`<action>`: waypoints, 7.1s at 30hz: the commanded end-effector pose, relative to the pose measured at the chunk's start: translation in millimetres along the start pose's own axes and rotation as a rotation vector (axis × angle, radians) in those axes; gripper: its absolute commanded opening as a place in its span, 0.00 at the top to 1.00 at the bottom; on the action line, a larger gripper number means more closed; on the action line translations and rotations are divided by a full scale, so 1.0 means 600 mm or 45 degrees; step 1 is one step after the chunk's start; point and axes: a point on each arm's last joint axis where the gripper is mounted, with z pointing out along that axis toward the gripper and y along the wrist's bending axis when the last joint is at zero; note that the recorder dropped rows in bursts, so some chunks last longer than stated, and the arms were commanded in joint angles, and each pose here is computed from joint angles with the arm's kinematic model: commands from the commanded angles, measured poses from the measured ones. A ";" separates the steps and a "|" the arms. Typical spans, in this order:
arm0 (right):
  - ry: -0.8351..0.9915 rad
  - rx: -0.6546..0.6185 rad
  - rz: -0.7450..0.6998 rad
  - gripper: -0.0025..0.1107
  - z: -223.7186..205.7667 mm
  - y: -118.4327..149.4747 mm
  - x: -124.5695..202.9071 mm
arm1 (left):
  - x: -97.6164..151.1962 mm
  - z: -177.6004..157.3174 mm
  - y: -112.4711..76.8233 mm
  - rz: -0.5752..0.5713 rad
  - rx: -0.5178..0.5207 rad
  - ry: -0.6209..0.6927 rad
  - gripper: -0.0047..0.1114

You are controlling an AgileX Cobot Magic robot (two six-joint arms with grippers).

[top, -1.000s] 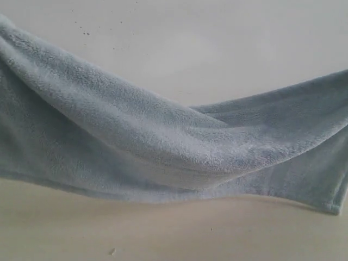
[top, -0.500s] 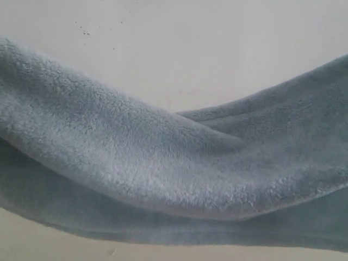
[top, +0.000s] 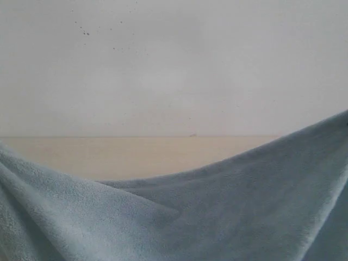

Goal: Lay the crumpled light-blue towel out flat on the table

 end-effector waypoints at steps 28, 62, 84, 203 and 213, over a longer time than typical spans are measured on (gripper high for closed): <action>-0.168 -0.164 0.344 0.94 0.310 0.042 -0.009 | 0.038 0.302 0.087 -0.128 -0.102 0.330 0.49; -0.004 -0.011 0.621 0.17 0.315 0.009 0.000 | -0.048 0.274 -0.060 0.089 1.175 -0.109 0.92; 0.612 -0.538 0.440 0.17 0.277 0.053 0.004 | 0.019 0.329 -0.093 0.174 0.888 0.336 0.92; 0.957 -0.154 0.445 0.94 0.226 0.073 0.270 | -0.009 0.160 -0.118 -0.042 0.228 0.038 0.92; 0.267 -0.108 0.540 0.94 0.218 0.016 0.140 | -0.007 0.164 -0.123 -0.152 0.270 0.061 0.92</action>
